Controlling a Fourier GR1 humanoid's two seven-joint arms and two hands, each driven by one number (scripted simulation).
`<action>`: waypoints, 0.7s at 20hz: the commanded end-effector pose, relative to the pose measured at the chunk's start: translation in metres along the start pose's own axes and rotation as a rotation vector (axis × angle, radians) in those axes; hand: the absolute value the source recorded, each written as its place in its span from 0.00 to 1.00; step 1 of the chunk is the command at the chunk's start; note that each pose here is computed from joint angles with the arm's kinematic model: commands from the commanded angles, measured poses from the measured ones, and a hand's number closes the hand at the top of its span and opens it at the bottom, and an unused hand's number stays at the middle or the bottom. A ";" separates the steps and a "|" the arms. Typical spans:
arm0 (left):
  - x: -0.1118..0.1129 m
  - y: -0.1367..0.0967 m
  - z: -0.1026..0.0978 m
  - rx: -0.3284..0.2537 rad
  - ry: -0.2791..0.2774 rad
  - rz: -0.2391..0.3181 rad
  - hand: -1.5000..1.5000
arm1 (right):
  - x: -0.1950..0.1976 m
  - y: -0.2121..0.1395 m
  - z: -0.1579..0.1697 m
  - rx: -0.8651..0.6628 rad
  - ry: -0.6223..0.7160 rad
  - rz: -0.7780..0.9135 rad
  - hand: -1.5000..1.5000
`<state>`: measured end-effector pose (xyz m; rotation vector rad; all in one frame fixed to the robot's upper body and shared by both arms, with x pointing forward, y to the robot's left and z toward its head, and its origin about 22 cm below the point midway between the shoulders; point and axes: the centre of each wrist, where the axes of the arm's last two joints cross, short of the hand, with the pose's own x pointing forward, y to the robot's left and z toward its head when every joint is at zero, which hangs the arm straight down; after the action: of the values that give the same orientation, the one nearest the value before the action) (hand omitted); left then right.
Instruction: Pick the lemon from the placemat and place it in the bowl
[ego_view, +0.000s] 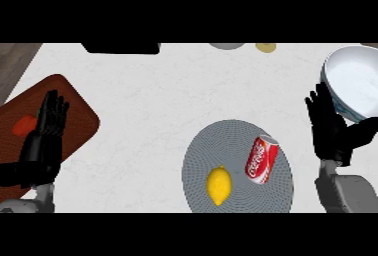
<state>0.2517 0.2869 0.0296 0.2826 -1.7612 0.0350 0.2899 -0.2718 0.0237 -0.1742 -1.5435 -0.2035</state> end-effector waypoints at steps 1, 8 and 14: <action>-0.005 0.016 -0.002 -0.011 0.040 -0.028 0.50 | -0.018 0.050 0.019 0.088 0.032 0.051 1.00; -0.006 -0.035 0.009 -0.167 0.137 0.029 0.50 | -0.038 0.062 0.050 0.056 -0.130 0.653 1.00; 0.001 -0.051 0.010 -0.196 0.168 0.056 0.50 | -0.034 0.144 0.157 -0.093 -0.357 0.299 0.00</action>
<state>0.2546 0.2460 0.0199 0.1188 -1.6109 -0.0657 0.2143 -0.1278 -0.0093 -0.4935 -1.7024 0.1021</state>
